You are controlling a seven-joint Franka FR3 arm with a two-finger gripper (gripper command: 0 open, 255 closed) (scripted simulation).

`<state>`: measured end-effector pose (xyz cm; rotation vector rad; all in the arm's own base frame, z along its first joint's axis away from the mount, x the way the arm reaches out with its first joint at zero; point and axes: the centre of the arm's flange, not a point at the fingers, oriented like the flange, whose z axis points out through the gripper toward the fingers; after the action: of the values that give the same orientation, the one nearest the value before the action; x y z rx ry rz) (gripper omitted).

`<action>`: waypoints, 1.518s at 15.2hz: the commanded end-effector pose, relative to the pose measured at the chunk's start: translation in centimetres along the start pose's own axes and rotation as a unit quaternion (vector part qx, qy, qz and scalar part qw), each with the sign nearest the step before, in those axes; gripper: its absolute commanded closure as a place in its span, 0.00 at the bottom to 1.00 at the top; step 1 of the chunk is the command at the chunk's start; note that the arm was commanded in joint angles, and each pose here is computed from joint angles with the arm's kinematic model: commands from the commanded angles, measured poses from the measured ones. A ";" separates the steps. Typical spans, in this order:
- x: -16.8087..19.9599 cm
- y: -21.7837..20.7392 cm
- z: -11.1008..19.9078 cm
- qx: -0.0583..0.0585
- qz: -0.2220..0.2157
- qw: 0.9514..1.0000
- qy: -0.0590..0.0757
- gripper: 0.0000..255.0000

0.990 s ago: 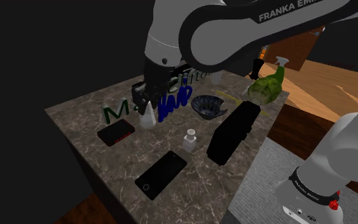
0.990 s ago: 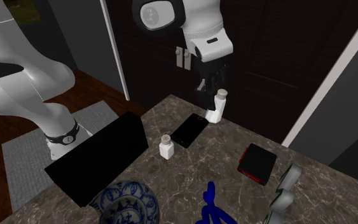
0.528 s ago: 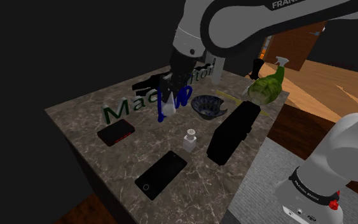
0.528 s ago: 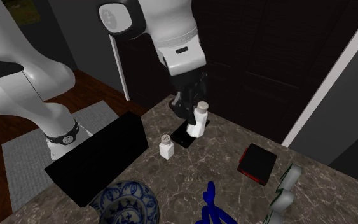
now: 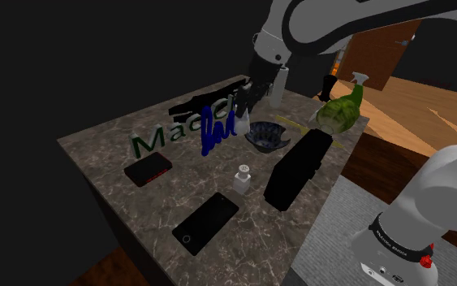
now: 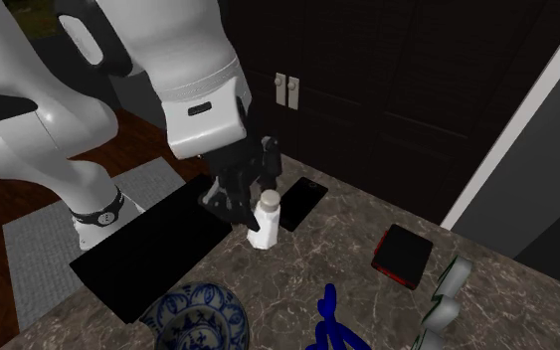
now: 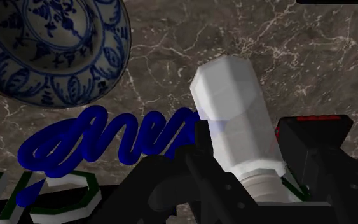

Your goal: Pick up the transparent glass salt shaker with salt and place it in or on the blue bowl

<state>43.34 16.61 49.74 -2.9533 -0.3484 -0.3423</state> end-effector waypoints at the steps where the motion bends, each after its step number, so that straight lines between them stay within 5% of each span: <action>1: -0.5 2.7 -0.3 0.000 -0.001 1.000 0.000 1.00; 12: -2.7 16.6 -3.1 0.000 -0.001 1.000 0.000 1.00; 23: -4.1 17.3 2.5 0.000 -0.001 1.000 0.000 1.00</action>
<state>44.23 -0.49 44.86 -2.9524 -0.3508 -0.3415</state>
